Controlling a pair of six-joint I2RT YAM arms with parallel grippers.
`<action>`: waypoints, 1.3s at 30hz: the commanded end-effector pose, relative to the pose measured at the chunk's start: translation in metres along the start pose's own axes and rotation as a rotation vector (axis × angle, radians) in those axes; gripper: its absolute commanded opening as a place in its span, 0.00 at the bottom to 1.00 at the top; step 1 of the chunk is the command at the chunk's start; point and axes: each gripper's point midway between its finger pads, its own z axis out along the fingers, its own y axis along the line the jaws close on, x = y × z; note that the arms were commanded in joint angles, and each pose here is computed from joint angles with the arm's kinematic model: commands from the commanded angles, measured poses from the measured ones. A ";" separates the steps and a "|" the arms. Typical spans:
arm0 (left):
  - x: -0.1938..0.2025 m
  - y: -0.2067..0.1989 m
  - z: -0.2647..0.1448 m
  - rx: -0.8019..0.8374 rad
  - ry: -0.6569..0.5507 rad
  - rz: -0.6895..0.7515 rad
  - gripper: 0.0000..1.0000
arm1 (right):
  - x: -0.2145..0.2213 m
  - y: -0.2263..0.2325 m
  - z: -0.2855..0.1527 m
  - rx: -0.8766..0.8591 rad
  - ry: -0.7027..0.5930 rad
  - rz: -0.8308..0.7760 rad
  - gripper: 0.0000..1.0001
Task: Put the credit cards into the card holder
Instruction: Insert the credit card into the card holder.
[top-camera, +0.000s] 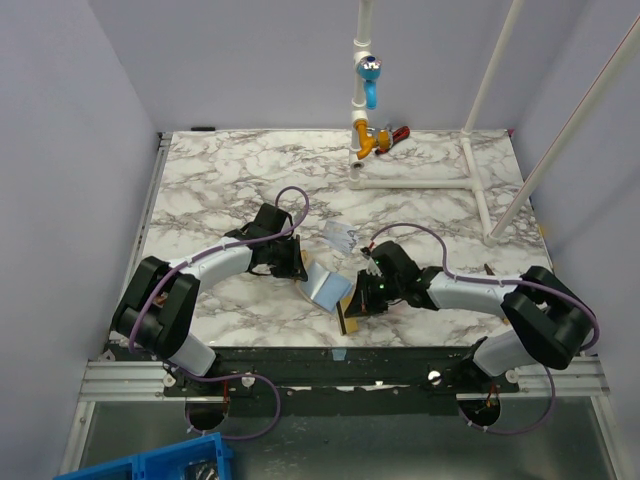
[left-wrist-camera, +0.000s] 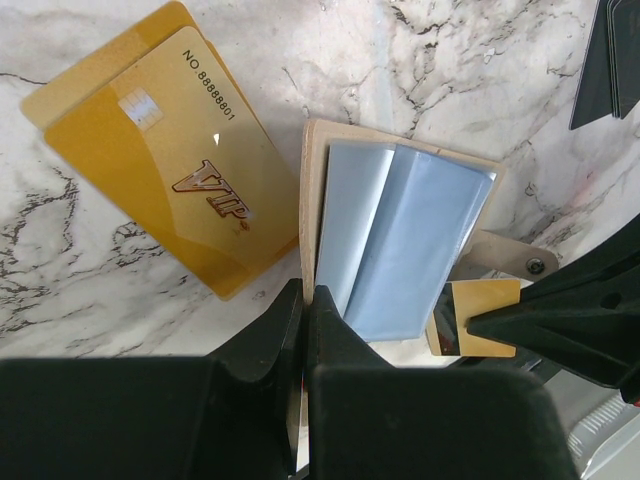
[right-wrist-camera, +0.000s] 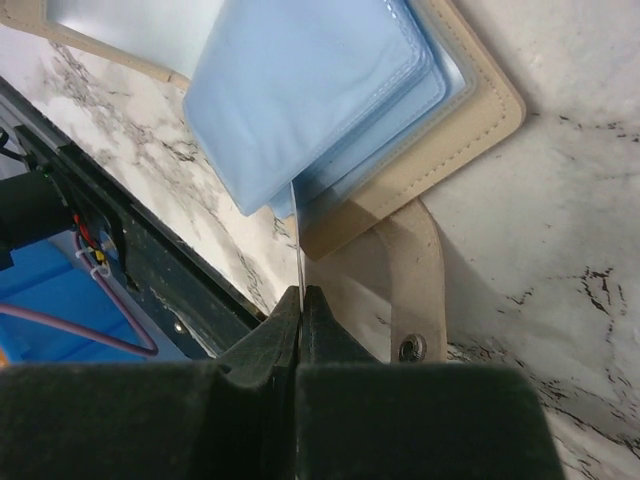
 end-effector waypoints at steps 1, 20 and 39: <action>-0.006 -0.006 -0.004 0.010 -0.024 0.030 0.00 | -0.008 0.000 0.001 -0.013 -0.023 -0.011 0.01; -0.006 -0.008 -0.004 0.009 -0.025 0.041 0.00 | -0.028 0.029 -0.015 -0.064 -0.060 -0.052 0.01; -0.015 -0.018 -0.011 0.037 -0.045 0.050 0.25 | -0.047 0.047 -0.010 -0.097 -0.074 -0.078 0.01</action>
